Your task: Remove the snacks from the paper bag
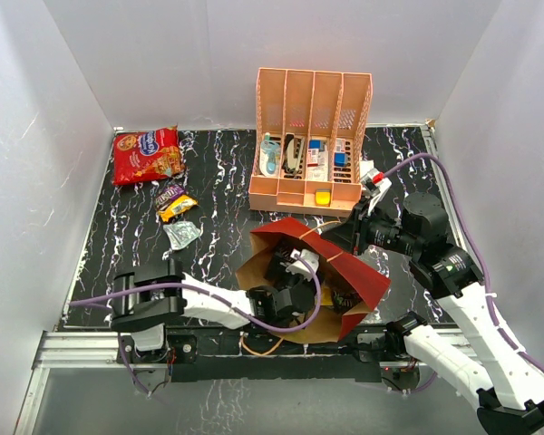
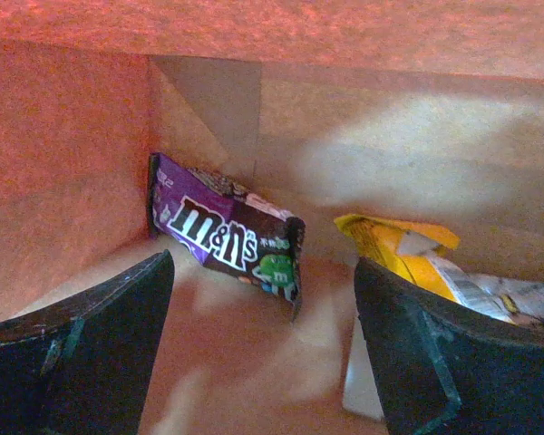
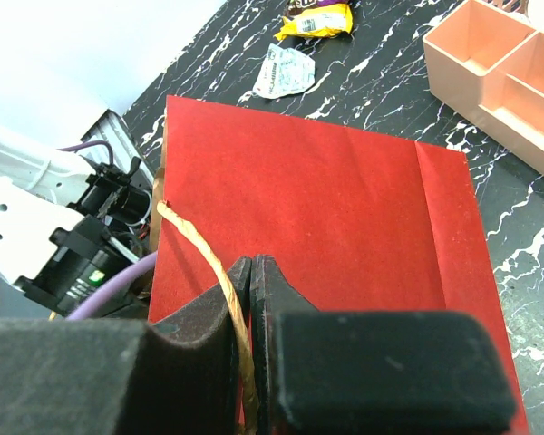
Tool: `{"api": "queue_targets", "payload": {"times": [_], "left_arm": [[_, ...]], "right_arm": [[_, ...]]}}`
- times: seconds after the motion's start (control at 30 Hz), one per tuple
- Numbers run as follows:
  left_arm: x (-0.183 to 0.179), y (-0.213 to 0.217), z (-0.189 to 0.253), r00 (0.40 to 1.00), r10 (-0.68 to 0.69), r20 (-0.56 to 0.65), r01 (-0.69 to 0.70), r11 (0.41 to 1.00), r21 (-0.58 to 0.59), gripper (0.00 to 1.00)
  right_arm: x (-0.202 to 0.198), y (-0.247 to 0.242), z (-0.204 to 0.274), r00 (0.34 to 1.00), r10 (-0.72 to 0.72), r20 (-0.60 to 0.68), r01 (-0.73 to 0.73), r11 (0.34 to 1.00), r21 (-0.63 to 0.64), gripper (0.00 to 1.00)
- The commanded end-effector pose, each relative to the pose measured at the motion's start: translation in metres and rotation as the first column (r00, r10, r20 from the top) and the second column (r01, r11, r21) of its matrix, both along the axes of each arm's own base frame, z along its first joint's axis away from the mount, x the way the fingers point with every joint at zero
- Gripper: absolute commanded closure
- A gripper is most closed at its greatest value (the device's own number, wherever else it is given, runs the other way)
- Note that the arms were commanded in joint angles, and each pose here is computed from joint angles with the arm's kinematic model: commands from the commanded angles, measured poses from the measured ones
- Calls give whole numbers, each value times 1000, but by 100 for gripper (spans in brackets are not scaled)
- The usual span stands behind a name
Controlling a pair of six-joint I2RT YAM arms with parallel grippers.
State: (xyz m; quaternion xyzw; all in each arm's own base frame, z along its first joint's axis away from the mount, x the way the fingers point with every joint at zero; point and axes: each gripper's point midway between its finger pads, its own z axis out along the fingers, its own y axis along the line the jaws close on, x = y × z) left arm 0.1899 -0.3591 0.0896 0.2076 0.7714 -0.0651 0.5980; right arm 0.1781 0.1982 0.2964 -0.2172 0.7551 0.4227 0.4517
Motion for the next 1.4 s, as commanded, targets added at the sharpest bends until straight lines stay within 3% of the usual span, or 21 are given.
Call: {"api": "queue_targets", "payload": {"times": [0.0,0.17,0.23,0.4,0.57,0.8,1.13,1.37], "left_arm": [[20,-7,10,996,55,64,-53,998,-35,21],[34,0,-15,994,87,62,-88,996,23,23],[39,4,-20,993,101,67,-103,994,41,28],[42,2,-16,993,87,81,-92,995,49,47],[41,-1,-8,995,71,76,-75,995,60,72],[33,1,15,998,60,0,-60,998,35,87],[-6,12,47,976,-158,-152,145,985,-94,92],[-44,29,89,915,-358,-187,306,916,-259,91]], "right_arm": [[-1,1,21,998,7,65,-9,1000,24,92],[-2,0,22,998,7,62,-8,1000,24,92],[-3,0,23,998,4,65,-5,1000,24,92],[-3,-1,22,998,1,62,-2,1000,22,92],[-2,-1,23,998,1,64,-3,1000,23,92],[-2,-2,23,998,-7,67,6,1000,17,92],[1,-2,22,997,-14,74,13,1000,16,92],[2,-4,22,997,-27,77,26,1000,16,92]]}}
